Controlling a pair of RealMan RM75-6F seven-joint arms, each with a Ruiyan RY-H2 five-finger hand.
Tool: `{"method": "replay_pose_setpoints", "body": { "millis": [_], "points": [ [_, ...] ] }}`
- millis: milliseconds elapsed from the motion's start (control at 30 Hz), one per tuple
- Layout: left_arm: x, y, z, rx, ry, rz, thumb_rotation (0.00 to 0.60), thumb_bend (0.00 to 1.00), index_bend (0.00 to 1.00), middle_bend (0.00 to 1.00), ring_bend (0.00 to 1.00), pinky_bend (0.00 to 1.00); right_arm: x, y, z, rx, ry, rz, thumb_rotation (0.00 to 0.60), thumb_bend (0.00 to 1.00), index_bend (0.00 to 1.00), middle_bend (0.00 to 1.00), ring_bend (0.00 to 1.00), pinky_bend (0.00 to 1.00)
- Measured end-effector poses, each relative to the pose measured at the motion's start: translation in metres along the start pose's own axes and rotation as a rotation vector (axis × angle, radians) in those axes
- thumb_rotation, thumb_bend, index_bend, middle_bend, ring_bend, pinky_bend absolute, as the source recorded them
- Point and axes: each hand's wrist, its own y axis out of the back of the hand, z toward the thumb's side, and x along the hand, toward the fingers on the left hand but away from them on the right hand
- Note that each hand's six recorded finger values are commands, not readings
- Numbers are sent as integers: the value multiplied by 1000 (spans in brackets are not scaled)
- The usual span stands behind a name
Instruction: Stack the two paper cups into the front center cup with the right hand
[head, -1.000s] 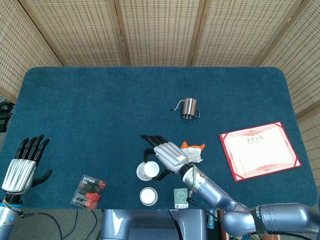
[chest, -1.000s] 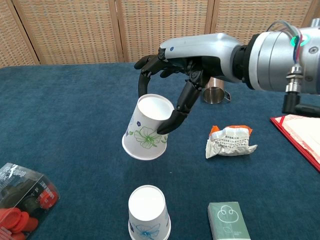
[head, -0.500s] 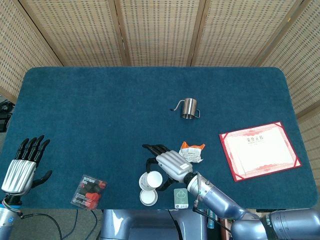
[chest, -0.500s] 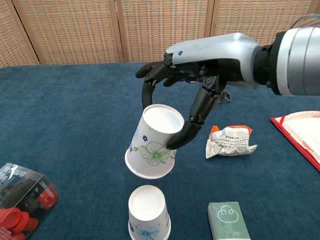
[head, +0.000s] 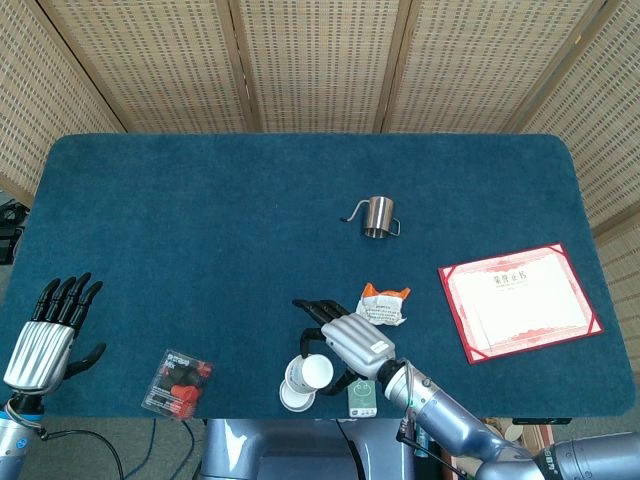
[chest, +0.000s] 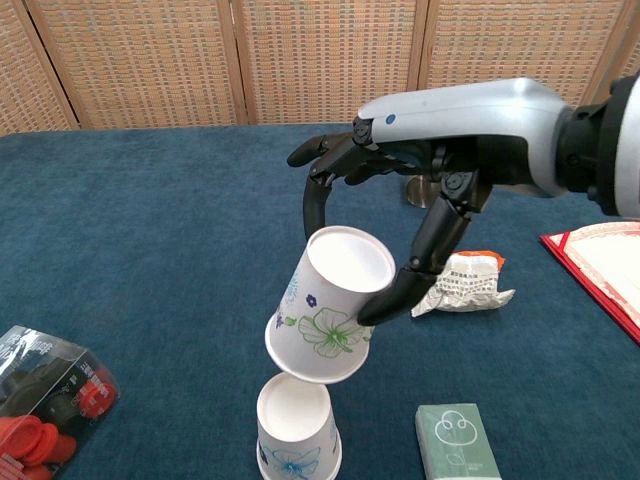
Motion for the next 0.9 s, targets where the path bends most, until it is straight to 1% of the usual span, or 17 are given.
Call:
{"method": "replay_pose_setpoints", "body": {
  "millis": [433,667,900],
  "points": [
    [-1,0,1,2,-3,-3,600,258,0,0,0,0,12,-8,0,-17,7,1,600,55,511,50,0,0],
    [-2,0,1,1,-3,-2,600,259,0,0,0,0,13,-17,-5,-25,2,15,600,55,511,51,0,0],
    [-1,-1,2,3,-7,-4,600,260,0,0,0,0,13,-22,-7,-30,0,11,600,55,511,50,0,0]
  ]
}}
